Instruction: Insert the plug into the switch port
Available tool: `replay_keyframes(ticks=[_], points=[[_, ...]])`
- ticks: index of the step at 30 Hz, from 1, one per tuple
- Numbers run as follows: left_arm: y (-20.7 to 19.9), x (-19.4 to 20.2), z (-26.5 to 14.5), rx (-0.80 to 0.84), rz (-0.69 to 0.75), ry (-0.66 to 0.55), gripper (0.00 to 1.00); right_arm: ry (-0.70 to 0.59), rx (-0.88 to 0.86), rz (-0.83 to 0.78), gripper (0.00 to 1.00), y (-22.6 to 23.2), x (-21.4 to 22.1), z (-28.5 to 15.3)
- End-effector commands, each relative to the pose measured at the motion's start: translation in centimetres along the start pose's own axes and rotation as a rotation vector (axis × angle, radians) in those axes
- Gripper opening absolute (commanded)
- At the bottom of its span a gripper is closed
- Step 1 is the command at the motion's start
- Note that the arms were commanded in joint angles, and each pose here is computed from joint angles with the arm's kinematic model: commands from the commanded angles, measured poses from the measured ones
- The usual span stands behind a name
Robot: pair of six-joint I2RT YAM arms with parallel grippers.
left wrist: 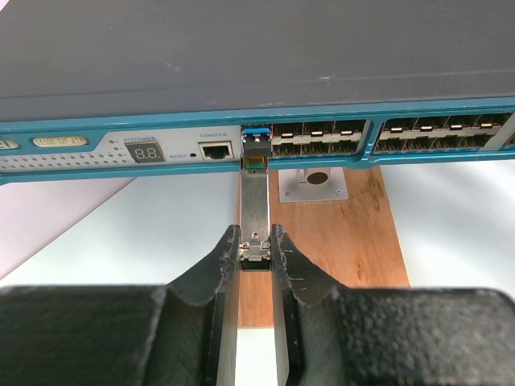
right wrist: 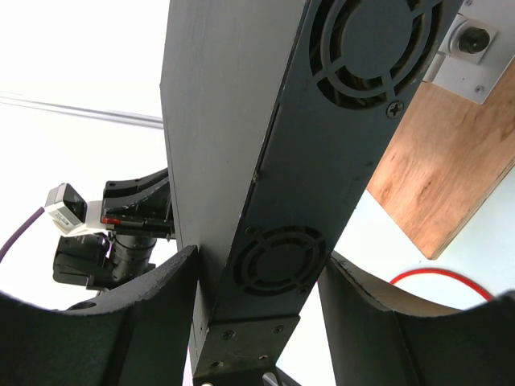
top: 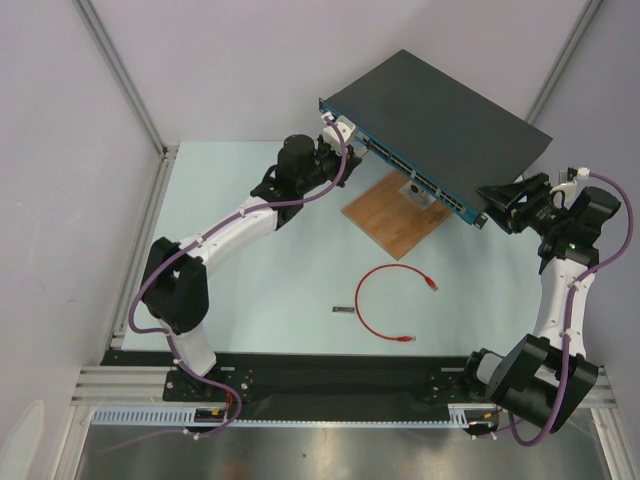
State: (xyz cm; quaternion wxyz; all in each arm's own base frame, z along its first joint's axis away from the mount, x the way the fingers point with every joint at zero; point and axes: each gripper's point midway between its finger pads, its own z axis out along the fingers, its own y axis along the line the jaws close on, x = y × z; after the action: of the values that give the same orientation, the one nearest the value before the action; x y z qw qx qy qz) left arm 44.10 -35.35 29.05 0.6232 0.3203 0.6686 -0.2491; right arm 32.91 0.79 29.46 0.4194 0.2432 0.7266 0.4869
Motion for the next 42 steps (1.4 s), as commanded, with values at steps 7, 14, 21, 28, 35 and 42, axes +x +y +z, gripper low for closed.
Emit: replay_keyframes(ticks=[7,14,21,28,35,42], points=[[-2.3,-5.3,-0.5,0.052,0.032,-0.135,0.00,-0.030,-0.047,-0.159,0.00,1.6,-1.0,1.4],[-2.3,-6.2,-0.8,0.053,0.048,-0.152,0.00,-0.028,-0.046,-0.171,0.00,1.6,-1.1,1.4],[-2.1,-6.8,-0.7,0.047,0.057,-0.163,0.00,-0.023,-0.042,-0.176,0.00,1.5,-1.1,1.5],[-1.9,-7.2,-0.9,0.043,0.063,-0.167,0.00,-0.021,-0.036,-0.176,0.00,1.2,-1.2,1.5],[-1.7,-6.4,-1.5,0.060,0.095,-0.153,0.00,-0.020,-0.041,-0.142,0.00,0.9,-1.9,1.1],[-2.0,-6.0,-1.6,0.094,0.120,-0.149,0.00,-0.033,-0.050,-0.137,0.00,1.1,-2.5,1.1]])
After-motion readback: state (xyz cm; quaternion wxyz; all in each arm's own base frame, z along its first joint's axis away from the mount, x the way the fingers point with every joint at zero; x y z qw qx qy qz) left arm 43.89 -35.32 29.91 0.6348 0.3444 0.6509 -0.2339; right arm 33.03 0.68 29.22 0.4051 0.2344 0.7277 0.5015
